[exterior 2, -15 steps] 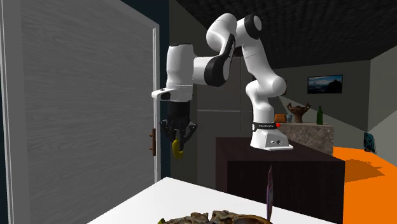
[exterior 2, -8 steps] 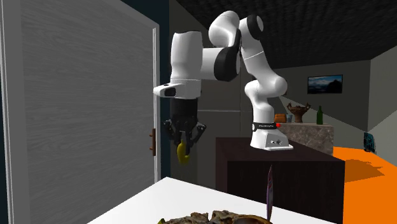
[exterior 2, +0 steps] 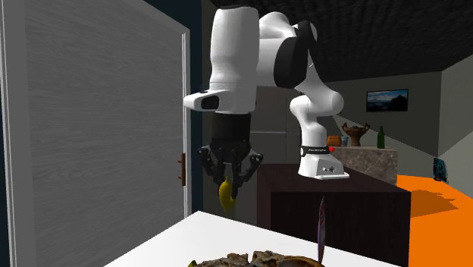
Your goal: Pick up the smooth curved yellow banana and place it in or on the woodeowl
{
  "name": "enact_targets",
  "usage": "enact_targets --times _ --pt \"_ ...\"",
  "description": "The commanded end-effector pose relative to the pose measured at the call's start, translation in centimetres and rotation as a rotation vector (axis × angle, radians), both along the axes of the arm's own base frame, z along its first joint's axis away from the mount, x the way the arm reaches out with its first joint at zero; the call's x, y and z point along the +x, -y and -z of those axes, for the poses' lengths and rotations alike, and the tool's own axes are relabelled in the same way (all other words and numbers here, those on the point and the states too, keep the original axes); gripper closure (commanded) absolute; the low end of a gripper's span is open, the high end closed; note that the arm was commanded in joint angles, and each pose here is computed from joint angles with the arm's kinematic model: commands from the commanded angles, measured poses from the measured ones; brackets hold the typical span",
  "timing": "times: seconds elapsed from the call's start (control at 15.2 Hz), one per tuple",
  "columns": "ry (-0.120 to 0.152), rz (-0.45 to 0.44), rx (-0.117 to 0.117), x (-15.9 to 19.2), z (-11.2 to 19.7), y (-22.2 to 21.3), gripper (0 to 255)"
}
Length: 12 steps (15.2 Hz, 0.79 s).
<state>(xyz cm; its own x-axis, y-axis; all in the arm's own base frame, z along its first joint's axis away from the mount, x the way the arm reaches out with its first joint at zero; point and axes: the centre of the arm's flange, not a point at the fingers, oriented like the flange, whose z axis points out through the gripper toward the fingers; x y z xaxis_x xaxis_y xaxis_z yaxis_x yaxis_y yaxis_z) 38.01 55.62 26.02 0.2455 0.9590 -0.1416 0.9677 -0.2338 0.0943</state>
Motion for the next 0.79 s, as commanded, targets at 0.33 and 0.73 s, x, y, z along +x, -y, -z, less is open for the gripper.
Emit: enact_targets --times 0.33,0.73 --pt "0.0 0.001 -0.001 -2.5 0.5 -6.4 255" --pt "0.0 0.001 -0.001 -2.5 3.7 -6.4 255"
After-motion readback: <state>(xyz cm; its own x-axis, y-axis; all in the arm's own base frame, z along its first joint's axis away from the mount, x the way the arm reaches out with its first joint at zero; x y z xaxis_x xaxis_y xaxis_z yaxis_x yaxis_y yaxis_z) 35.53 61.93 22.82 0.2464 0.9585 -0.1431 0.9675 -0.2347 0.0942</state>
